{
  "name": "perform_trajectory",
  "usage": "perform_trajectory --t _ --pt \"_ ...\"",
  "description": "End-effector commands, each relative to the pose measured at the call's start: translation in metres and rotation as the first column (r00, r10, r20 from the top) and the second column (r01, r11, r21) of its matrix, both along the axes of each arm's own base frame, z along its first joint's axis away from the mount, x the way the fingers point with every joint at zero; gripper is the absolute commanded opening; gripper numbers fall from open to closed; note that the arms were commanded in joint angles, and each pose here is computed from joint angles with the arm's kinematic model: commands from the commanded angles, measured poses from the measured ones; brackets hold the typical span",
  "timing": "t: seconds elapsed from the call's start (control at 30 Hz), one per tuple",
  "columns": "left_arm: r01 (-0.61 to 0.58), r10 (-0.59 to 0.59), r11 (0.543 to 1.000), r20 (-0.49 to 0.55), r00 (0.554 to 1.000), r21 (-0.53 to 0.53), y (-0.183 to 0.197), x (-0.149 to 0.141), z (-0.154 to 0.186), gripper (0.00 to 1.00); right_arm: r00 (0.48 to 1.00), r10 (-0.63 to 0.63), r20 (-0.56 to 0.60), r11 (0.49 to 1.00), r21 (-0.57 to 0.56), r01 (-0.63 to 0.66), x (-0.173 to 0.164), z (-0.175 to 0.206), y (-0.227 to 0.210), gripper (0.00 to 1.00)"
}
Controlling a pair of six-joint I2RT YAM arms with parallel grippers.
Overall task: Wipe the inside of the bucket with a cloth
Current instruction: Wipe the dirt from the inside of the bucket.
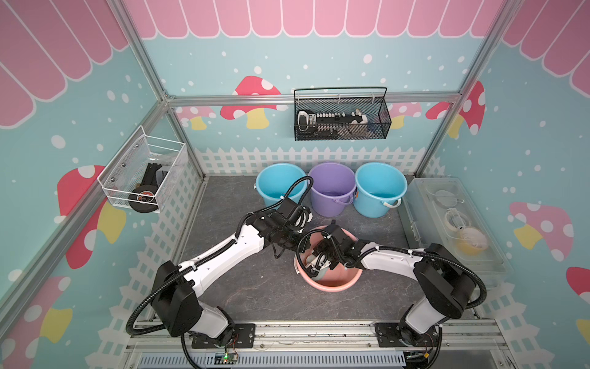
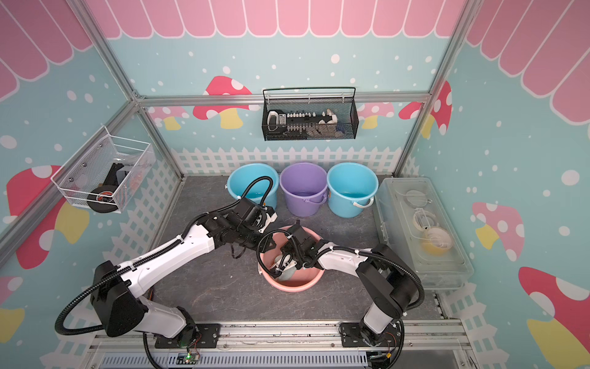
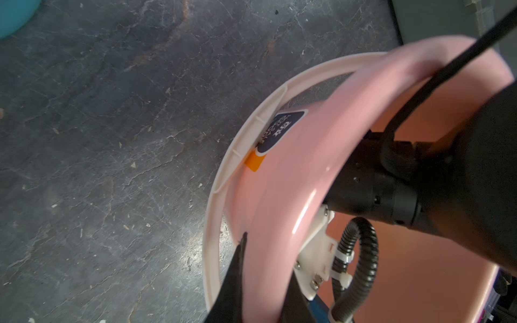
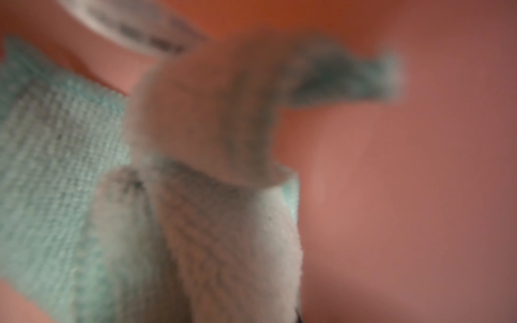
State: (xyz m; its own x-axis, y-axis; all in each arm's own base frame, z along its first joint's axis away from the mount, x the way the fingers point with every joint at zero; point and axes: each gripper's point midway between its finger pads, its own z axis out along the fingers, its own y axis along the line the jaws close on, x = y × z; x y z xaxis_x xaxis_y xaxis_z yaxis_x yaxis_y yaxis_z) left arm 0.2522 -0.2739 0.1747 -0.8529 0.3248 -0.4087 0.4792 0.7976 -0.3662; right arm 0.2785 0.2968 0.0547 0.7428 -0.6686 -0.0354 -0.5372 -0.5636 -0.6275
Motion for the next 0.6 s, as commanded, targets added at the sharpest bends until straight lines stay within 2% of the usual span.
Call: perform_trajectory --t 0.0,0.17,0.27,0.43,0.57 --pt "0.092 -0.092 0.993 0.009 0.996 -0.073 -0.022 -0.017 0.013 0.00 0.983 -0.063 0.173 0.993 -0.088 0.079 0.036 0.006 -0.008 0.00" --pt "0.055 -0.054 0.998 0.015 0.998 -0.043 -0.014 -0.016 0.010 0.00 0.987 -0.147 0.067 0.923 -0.349 0.162 0.018 -0.013 -0.059 0.00" --pt "0.026 -0.025 1.000 0.026 0.999 -0.009 -0.008 -0.013 0.008 0.00 0.974 -0.224 -0.021 0.871 -0.452 0.191 -0.003 -0.017 -0.084 0.00" --pt "-0.020 0.018 0.999 0.052 0.998 0.049 0.003 -0.005 0.006 0.00 0.922 -0.325 -0.209 0.825 -0.540 0.168 -0.047 -0.015 -0.104 0.00" --pt "-0.035 0.031 0.997 0.051 0.998 0.068 0.005 -0.002 0.006 0.00 0.876 -0.374 -0.303 0.800 -0.583 0.140 -0.072 -0.011 -0.115 0.00"
